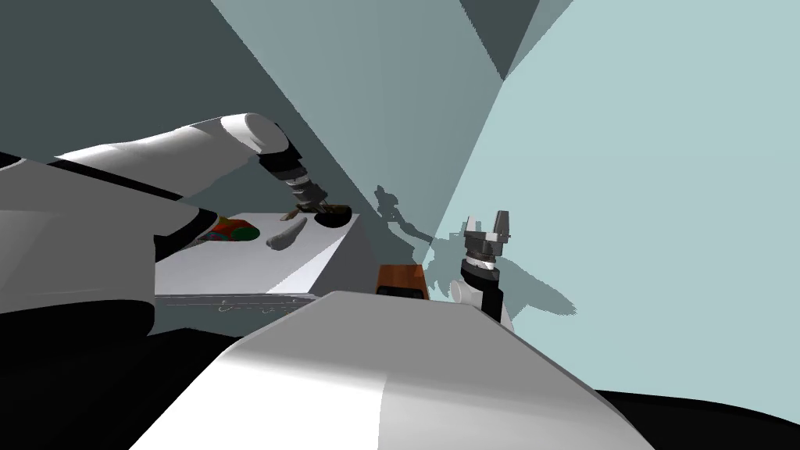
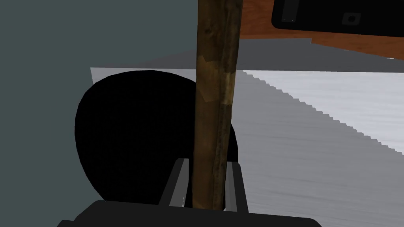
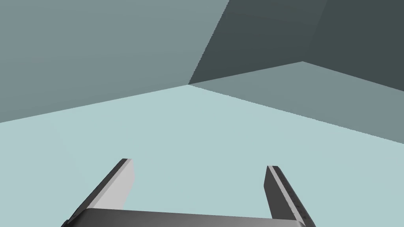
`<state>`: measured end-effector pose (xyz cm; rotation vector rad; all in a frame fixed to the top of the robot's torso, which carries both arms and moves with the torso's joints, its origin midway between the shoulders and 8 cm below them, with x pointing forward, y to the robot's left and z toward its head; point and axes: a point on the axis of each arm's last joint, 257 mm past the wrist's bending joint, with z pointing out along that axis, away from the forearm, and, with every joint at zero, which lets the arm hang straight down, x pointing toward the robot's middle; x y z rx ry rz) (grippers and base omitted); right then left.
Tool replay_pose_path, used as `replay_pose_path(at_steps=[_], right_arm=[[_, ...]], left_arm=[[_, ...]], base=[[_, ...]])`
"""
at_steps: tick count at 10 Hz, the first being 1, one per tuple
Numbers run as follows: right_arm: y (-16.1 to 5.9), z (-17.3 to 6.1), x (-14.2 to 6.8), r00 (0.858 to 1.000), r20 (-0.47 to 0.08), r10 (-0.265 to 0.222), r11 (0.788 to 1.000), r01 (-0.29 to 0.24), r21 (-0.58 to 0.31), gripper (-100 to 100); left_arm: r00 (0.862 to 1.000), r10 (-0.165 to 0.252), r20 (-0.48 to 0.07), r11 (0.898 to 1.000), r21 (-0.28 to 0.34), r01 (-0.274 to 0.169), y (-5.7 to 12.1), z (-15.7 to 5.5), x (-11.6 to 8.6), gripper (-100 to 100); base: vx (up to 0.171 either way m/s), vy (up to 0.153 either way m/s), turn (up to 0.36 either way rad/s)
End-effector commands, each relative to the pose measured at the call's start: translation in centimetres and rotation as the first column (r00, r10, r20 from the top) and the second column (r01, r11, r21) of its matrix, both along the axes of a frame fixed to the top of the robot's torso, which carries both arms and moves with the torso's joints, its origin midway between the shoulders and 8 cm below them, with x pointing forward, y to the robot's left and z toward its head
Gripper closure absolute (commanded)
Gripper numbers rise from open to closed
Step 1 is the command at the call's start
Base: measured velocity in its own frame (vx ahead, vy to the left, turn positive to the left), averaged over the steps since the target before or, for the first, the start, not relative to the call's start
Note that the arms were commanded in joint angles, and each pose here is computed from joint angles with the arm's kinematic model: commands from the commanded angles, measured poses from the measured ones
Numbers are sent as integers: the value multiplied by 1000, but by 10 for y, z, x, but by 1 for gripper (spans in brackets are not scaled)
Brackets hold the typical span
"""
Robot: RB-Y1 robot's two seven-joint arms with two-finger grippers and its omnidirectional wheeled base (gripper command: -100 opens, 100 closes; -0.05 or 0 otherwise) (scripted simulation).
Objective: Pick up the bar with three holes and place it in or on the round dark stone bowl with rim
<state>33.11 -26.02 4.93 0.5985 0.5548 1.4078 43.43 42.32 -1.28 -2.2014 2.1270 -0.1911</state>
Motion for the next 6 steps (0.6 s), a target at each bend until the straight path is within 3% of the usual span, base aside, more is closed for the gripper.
replay_pose_path(at_steps=[1,6], right_arm=[[0,0,0,1000,0,0,1000,0,0,0],[0,0,0,1000,0,0,1000,0,0,0]], left_arm=[[1000,25,-16,1000,2,-25,7,3,-10,100],[992,86,-95,996,13,-85,25,8,-43,100]], base=[[163,34,-72],[134,55,-60]])
